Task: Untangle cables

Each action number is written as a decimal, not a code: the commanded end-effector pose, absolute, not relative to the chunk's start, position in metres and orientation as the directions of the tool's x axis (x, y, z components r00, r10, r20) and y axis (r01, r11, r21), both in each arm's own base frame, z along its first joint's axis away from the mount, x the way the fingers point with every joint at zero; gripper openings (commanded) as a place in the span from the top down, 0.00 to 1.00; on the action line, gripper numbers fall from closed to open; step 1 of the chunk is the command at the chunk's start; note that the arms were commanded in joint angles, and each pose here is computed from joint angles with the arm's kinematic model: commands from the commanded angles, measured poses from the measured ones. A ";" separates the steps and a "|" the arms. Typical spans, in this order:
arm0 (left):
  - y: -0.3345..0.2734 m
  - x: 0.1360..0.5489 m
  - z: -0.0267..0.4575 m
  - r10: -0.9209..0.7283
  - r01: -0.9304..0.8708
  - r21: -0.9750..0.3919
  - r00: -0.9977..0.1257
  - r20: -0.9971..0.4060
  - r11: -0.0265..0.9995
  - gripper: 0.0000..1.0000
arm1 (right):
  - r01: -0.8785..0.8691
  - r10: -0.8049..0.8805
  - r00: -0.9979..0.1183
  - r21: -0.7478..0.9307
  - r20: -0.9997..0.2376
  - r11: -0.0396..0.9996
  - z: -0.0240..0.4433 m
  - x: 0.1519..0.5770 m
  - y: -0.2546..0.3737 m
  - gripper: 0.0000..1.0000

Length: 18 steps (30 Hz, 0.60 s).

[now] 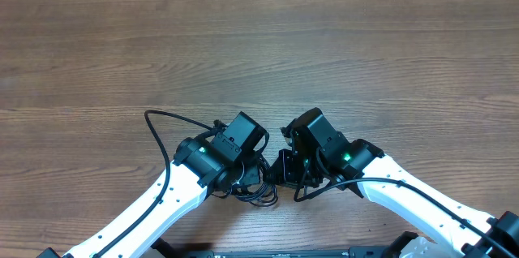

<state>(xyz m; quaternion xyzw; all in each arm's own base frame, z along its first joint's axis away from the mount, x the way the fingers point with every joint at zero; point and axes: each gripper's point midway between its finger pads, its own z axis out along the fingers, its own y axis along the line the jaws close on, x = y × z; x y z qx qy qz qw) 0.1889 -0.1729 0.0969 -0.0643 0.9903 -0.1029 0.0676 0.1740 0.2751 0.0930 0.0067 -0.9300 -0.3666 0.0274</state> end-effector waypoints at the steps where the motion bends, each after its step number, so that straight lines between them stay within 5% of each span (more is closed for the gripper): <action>1: -0.179 0.175 0.093 -0.139 -0.120 -0.233 -0.988 -0.066 0.965 0.84 | -0.027 -0.042 -0.999 0.717 0.002 0.697 0.111 0.180 0.283 0.96; 18: -0.169 0.183 0.091 -0.149 -0.124 -0.150 -0.975 -0.167 0.981 0.86 | -0.015 -0.039 -0.999 0.710 0.017 0.704 0.109 0.177 0.281 0.96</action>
